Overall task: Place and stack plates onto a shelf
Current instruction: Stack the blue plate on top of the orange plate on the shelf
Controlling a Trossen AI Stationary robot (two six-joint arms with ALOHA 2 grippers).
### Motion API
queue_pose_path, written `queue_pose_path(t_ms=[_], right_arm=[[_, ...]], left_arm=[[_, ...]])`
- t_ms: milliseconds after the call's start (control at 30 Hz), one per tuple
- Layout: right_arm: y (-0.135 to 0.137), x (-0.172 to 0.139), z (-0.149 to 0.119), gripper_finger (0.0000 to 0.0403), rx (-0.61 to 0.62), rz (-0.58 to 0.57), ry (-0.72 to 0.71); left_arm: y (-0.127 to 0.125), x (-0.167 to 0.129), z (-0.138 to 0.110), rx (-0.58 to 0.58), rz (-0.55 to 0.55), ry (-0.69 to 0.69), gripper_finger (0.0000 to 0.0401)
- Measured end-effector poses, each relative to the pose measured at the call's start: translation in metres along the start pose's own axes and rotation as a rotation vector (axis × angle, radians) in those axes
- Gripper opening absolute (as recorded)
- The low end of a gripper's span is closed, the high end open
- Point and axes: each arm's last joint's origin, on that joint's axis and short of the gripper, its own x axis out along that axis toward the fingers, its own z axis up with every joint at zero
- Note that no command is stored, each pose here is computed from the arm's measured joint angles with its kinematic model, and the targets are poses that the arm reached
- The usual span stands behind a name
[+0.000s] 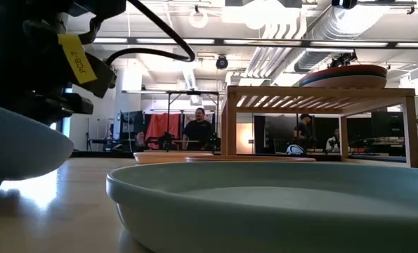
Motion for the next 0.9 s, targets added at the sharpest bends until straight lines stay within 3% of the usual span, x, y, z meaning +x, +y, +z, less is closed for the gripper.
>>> queue_pose_path(t_ms=[267, 567, 900], right_arm=[[-0.001, 0.0, -0.002, 0.0169, 0.01, -0.015, 0.017], [-0.005, 0.001, -0.006, 0.0169, 0.032, -0.057, 0.055], [-0.008, 0.009, -0.005, 0.0169, -0.004, -0.069, 0.087]], left_arm=[[-0.001, -0.003, 0.001, 0.01, -0.034, 0.002, 0.0008], [0.008, -0.013, 0.001, -0.004, -0.075, -0.016, 0.0001], [0.036, -0.055, -0.002, -0.112, -0.086, -0.156, 0.0]])
